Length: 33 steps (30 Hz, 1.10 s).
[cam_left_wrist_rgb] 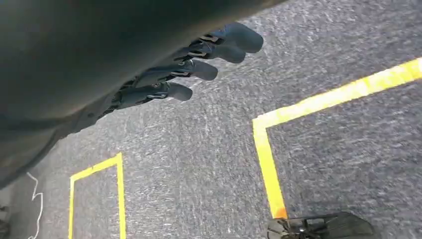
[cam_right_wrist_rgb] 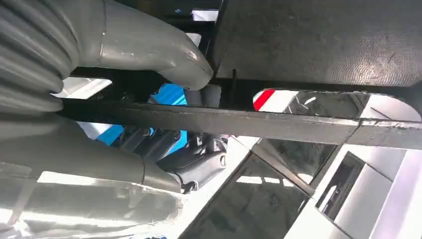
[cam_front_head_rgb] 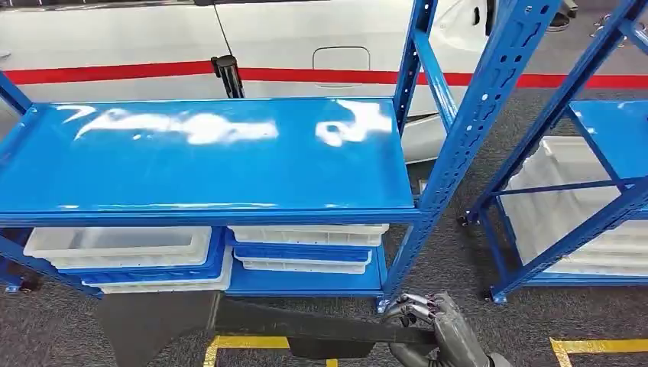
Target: Take the parts from the cabinet and place them on the table.
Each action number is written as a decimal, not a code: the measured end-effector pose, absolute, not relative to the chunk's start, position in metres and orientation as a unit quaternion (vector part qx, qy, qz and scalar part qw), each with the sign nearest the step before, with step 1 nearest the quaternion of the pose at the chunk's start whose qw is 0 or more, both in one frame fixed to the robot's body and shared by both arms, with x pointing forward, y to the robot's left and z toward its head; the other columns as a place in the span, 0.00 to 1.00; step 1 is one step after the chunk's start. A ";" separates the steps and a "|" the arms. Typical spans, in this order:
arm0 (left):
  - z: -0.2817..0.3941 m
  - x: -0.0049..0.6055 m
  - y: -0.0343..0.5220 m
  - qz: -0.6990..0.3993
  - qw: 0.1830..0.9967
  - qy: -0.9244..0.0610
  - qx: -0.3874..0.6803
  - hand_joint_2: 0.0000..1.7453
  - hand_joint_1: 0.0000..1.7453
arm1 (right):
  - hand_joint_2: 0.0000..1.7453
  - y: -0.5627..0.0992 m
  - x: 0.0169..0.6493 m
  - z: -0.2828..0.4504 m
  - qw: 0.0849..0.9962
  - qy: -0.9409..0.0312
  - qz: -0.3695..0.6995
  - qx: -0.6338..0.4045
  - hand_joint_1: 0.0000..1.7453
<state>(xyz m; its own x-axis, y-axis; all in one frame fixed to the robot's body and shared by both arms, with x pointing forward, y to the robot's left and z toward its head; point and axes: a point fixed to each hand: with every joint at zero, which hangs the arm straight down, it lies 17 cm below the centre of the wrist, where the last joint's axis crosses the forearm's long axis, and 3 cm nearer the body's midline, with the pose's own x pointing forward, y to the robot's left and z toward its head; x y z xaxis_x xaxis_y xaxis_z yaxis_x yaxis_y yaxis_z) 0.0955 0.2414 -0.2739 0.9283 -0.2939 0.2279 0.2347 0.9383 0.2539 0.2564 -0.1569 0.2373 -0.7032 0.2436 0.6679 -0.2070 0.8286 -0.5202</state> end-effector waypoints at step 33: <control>-0.273 0.102 0.244 -0.184 0.966 -0.143 0.114 0.00 0.00 | 1.00 -0.155 0.260 0.239 0.368 -0.876 0.309 -0.037 1.00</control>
<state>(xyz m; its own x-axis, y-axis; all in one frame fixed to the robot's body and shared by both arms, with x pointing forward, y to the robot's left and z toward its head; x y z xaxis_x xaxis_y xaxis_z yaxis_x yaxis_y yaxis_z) 0.1024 0.2435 -0.2731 0.8913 -0.3884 0.2339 0.3232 0.9061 0.2732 0.2596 -0.1554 0.2393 -0.7257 0.2922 0.6228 -0.1628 0.8066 -0.5682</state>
